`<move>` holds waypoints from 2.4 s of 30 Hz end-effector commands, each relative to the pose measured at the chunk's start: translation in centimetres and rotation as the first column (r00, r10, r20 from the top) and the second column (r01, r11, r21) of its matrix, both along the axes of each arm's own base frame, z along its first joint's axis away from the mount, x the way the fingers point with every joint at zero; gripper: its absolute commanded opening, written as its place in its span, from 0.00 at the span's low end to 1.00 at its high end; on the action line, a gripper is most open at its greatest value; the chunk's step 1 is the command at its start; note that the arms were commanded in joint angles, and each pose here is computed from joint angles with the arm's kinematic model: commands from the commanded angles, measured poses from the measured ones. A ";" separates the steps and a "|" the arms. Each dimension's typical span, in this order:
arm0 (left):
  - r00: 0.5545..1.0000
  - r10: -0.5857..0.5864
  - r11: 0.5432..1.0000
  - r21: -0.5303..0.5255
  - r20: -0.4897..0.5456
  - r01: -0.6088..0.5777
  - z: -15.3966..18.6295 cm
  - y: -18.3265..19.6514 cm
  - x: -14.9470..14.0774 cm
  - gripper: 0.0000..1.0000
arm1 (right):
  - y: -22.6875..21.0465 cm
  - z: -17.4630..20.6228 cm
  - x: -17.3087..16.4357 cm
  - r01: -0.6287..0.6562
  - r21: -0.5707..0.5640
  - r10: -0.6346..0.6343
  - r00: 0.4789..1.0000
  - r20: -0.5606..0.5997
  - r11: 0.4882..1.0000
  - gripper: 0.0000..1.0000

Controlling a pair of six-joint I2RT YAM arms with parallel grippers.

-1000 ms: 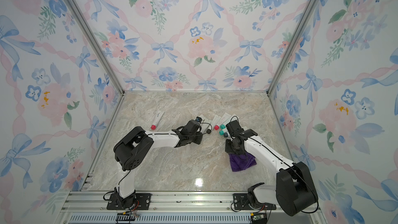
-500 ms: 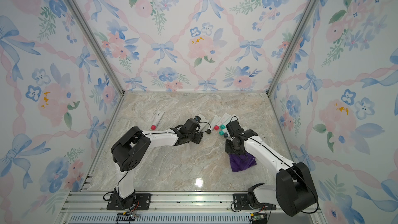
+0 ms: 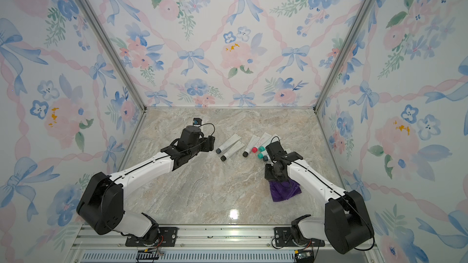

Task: Wipe the surface of the toothpaste tube
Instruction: Pick up the toothpaste from the center of the board.

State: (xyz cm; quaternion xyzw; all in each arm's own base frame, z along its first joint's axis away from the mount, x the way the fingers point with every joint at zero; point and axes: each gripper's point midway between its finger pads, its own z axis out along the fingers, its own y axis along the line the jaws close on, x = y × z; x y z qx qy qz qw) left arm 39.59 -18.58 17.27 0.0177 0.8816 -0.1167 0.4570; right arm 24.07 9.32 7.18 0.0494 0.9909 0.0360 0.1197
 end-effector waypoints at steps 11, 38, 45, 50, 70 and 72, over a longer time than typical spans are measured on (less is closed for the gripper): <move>0.907 0.399 0.916 0.021 -0.137 -0.400 -5.2 13.8 1.3 0.79 | 0.1 0.8 -0.4 -0.012 0.013 0.011 1.000 0.025 1.000 0.20; 0.871 0.372 0.923 0.023 -0.321 -0.385 -12.9 14.1 5.8 0.76 | 0.1 1.0 -0.4 -0.018 0.015 0.018 1.000 0.026 1.000 0.20; 0.867 0.343 0.934 0.034 -0.361 -0.355 -14.8 13.2 5.6 0.73 | 0.1 1.0 -0.3 -0.020 0.020 0.020 0.999 0.029 1.000 0.20; 0.871 0.317 0.945 0.045 -0.376 -0.324 -15.5 12.3 5.1 0.59 | 0.1 1.2 -0.2 -0.022 0.028 0.021 0.999 0.037 0.999 0.20; 0.904 0.207 0.978 0.062 -0.375 -0.198 -14.8 8.0 0.8 0.19 | 0.2 1.5 -0.3 -0.024 0.042 0.022 0.998 0.052 0.999 0.19; 0.914 0.182 0.983 0.055 -0.362 -0.174 -14.0 7.2 0.0 0.19 | 0.2 1.5 -0.3 -0.024 0.041 0.022 0.998 0.051 0.999 0.19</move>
